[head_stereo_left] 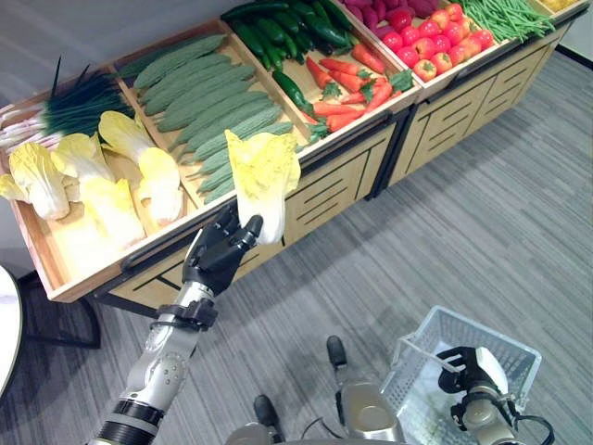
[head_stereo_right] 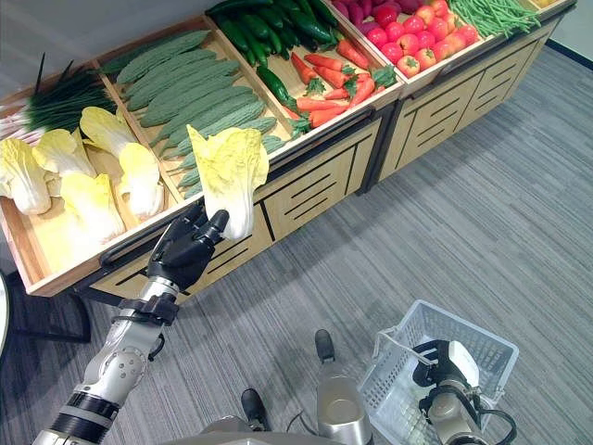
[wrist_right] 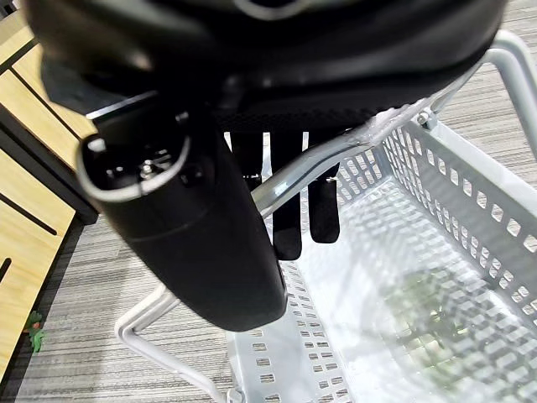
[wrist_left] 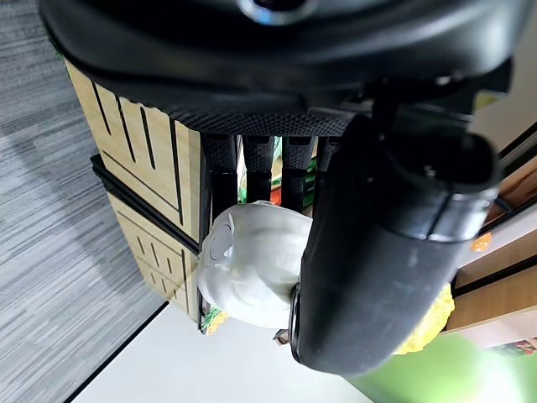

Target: Get the vegetables into the basket

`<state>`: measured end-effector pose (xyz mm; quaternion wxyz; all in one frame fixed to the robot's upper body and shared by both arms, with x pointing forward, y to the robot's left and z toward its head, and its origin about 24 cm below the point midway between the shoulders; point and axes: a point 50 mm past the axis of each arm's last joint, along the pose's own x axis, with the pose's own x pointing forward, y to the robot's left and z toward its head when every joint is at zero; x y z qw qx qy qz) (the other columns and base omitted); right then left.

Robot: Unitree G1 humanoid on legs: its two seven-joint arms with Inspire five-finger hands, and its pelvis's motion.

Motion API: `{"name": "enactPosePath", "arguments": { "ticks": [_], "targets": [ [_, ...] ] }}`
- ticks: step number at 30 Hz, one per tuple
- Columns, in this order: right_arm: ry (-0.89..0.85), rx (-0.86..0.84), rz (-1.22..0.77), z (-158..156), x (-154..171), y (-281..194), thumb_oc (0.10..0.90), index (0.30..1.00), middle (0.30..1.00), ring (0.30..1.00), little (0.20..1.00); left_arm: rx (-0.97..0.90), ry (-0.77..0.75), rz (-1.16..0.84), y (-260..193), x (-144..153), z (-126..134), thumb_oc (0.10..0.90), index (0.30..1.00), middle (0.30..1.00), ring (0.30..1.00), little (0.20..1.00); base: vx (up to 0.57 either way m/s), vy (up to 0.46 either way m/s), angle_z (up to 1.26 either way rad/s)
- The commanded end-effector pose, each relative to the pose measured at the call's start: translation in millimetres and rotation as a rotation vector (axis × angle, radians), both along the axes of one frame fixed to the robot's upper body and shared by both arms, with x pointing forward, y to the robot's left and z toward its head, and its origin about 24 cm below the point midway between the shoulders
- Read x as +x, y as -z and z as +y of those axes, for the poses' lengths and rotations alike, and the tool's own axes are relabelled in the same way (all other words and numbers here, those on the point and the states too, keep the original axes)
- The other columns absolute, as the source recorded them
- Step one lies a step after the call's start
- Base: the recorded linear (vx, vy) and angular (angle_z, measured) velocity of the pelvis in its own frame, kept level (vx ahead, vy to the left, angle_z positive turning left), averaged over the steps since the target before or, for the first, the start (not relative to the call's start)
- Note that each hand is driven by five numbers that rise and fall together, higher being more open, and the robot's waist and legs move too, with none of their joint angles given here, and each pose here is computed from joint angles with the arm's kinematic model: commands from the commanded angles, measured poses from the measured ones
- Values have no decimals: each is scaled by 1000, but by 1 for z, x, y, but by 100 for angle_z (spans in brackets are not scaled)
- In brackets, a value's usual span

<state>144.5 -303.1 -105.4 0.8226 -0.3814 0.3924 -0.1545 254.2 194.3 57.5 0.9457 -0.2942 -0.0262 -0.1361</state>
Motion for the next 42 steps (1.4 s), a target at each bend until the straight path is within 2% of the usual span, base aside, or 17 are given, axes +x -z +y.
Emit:
{"name": "enactPosePath", "arguments": {
  "ticks": [1, 4, 13, 22, 32, 37, 42],
  "targets": [
    [-7, -73, -68, -16, 14, -16, 400, 300, 300, 300, 300, 41, 43, -276, -55, 13, 0, 400, 300, 300, 300, 300, -23, 103, -4],
    [0, -89, -71, -18, 13, -18, 400, 300, 300, 300, 300, 71, 36, -288, -59, 17, -1, 400, 300, 300, 300, 300, -40, 187, -12],
    [-62, -46, -84, 1, 24, -15, 400, 300, 300, 300, 300, 165, -3, -292, -63, 25, 4, 400, 300, 300, 300, 300, -115, 111, -56],
    [-59, -14, -36, 7, 15, -7, 400, 300, 300, 300, 300, 288, -108, -267, -59, 14, 28, 400, 300, 300, 300, 300, -29, -106, -53],
    [94, -100, 11, -34, -14, -12, 400, 300, 300, 300, 300, 250, -114, -304, -64, 23, 6, 400, 300, 300, 300, 300, -7, -287, -23],
    [148, -147, 10, -50, -11, -19, 400, 300, 300, 300, 300, 255, -134, -317, -66, 21, 6, 400, 300, 300, 300, 300, 77, 52, -71],
    [163, -113, 8, -46, -8, -17, 400, 300, 300, 300, 300, 291, -121, -305, -61, 18, 8, 400, 300, 300, 300, 300, 104, 405, -69]
  ]
}}
